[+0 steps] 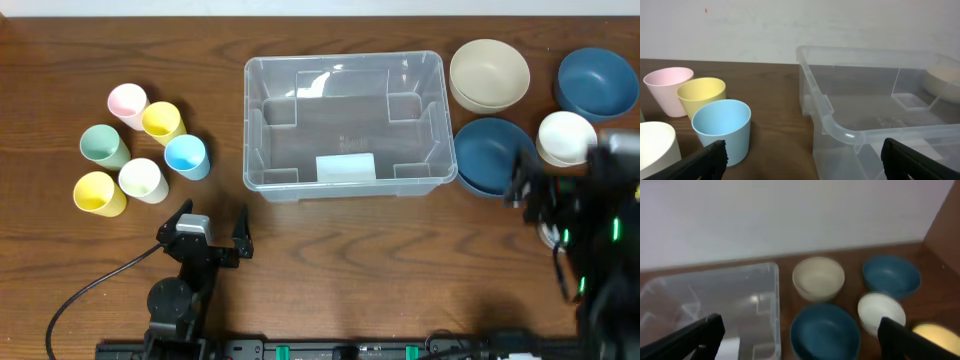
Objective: Pack container
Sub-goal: 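Move the right gripper to the dark teal bowl and grasp its rim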
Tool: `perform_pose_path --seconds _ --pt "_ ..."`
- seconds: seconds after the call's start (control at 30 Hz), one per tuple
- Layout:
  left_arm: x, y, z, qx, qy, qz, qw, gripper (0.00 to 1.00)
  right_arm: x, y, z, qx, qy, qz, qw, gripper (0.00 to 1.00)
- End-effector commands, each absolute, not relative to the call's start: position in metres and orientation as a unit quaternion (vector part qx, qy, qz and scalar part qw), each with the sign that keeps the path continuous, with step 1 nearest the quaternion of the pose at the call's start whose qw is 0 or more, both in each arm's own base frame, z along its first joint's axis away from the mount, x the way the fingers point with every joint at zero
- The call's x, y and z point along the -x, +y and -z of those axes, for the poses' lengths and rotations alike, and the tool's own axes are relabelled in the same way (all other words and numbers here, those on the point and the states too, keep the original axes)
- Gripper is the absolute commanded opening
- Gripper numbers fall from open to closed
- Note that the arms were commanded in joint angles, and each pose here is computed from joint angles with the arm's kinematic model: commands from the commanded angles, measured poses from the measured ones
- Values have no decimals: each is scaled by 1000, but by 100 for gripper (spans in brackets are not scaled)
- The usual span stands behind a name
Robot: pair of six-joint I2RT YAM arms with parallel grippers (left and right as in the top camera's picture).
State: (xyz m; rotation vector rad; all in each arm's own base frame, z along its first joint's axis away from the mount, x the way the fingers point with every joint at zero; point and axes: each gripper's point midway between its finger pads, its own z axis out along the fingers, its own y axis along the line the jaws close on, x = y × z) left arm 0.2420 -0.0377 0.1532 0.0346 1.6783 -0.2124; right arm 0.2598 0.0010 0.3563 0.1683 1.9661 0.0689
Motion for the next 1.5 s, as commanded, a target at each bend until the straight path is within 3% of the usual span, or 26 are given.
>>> perform_pose_path --seconds 0.0,0.33,0.53,0.73,1.07,1.47 --pt "-241 -39 -138 -20 757 93 646 98 -285 6 -369 -64 858 -33 508 99" --pt "-241 -39 -138 -20 757 93 646 98 -313 19 -319 -48 928 -49 365 99" --pt "-241 -39 -138 -20 757 93 646 98 -312 -42 -291 -291 902 -4 318 99" --pt "-241 -39 -138 -20 757 93 646 98 -300 -86 -234 -411 876 59 246 97" --pt "-241 -39 -138 -20 757 93 646 98 -291 -90 -113 -439 884 58 150 99" --pt "-241 -39 -138 -20 757 93 646 98 -295 -82 -59 -438 885 30 154 73"
